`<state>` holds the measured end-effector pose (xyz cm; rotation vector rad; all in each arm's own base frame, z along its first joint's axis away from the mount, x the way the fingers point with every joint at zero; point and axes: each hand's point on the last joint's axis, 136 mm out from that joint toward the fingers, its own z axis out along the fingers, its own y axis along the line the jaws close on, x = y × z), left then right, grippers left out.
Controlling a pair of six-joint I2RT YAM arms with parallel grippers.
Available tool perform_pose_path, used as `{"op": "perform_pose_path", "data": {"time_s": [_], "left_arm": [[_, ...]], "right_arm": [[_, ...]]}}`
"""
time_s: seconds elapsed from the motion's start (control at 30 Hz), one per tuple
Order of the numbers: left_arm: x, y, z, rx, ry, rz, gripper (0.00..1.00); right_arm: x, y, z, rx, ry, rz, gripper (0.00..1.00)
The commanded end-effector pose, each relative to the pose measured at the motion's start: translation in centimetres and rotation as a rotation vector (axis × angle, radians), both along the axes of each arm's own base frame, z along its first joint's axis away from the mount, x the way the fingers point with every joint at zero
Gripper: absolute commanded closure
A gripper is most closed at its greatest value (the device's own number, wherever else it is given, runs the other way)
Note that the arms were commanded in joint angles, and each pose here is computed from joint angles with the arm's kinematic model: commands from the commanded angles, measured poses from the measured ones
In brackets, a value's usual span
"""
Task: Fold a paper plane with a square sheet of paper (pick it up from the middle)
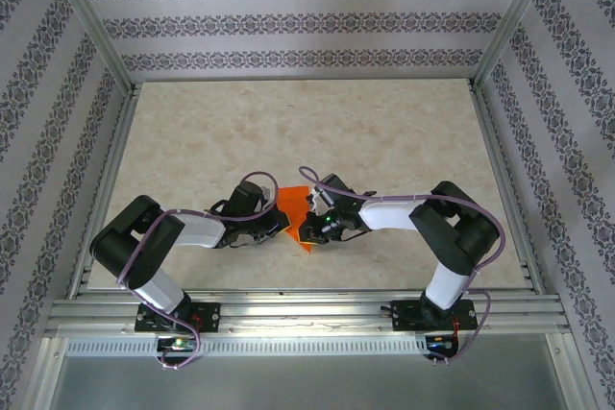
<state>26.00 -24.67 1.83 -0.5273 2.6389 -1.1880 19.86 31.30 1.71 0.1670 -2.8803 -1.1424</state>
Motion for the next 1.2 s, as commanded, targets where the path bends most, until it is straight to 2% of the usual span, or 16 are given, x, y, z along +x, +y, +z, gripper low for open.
{"op": "perform_pose_path", "data": {"time_s": [0.0,0.13,0.23,0.3,0.43,0.6,0.73,1.17], "left_arm": [[-0.5,0.4,0.0,0.039,-0.008,-0.011,0.86],[-0.1,-0.2,2.1,0.002,-0.067,-0.030,0.78],[-0.2,-0.3,3.1,0.000,-0.082,-0.050,0.79],[-0.6,-0.5,3.3,0.011,-0.085,-0.070,0.83],[-1.2,-0.9,3.0,0.041,-0.073,-0.110,0.89],[-1.4,-2.4,2.0,0.051,-0.050,-0.161,0.93],[-1.4,-2.4,0.4,0.075,-0.016,-0.152,0.93],[0.0,1.3,-2.0,0.208,0.019,-0.055,0.94]], "right_arm": [[-0.1,-1.2,-1.5,-0.048,0.030,-0.034,0.93],[-0.1,-1.5,-1.7,-0.055,0.034,-0.036,0.94],[-0.1,-1.6,-1.8,-0.057,0.032,-0.036,0.94],[0.0,-1.7,-1.8,-0.059,0.030,-0.037,0.94],[0.1,-1.9,-1.8,-0.062,0.030,-0.042,0.95],[0.2,-1.9,-1.7,-0.060,0.028,-0.040,0.97],[0.2,-2.0,-1.8,-0.064,0.029,-0.041,0.98],[-0.8,-3.5,-3.4,-0.138,0.047,-0.022,1.00]]}}
